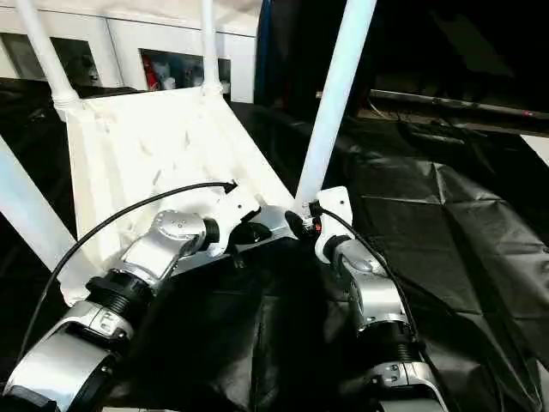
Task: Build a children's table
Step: Rotate leg to tighten
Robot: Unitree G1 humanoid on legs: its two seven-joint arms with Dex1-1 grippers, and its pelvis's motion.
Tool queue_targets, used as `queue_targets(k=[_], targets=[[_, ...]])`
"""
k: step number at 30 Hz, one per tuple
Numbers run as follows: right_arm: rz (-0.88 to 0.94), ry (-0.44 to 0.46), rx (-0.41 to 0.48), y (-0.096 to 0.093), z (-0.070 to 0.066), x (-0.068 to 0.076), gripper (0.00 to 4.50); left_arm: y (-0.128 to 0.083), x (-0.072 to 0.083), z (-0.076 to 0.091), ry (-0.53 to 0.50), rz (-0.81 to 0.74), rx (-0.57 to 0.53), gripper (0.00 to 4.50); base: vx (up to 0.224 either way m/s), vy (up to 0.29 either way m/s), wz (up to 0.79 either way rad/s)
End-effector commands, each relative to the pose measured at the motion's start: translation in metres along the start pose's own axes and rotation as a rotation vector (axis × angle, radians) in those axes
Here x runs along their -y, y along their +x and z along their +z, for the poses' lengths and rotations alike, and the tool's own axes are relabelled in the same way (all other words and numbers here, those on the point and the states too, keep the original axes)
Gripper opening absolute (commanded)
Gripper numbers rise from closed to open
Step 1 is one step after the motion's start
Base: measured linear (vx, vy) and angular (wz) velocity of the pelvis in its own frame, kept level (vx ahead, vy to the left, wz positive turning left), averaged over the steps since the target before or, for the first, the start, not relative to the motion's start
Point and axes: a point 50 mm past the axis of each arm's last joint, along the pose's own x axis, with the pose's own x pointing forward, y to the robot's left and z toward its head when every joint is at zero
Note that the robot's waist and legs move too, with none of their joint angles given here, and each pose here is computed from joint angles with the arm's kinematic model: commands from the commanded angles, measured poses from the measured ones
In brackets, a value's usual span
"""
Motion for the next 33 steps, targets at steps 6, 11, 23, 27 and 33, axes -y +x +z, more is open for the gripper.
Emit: queue_targets(k=[6,11,23,27,33], targets=[[0.402,-0.111,-0.049,-0.008,-0.002,-0.021,3.37,-0.002,0.013,-0.008,0.021,-0.202,-0.004,0.00,0.000,0.000,0.00],[0.592,-0.201,-0.064,-0.032,0.007,-0.002,3.37,-0.034,0.008,-0.024,0.059,-0.411,-0.048,0.00,0.000,0.000,0.00],[0.720,-0.217,-0.122,-0.043,0.005,0.004,3.13,-0.060,0.003,-0.035,0.026,-0.487,-0.075,0.00,0.000,0.000,0.00],[0.732,-0.213,-0.132,-0.042,0.002,0.001,2.93,-0.060,0.002,-0.035,0.021,-0.480,-0.071,0.00,0.000,0.000,0.00],[0.717,-0.164,-0.109,-0.041,0.000,-0.002,2.72,-0.057,-0.001,-0.034,0.019,-0.398,-0.054,0.00,0.000,0.000,0.00]])
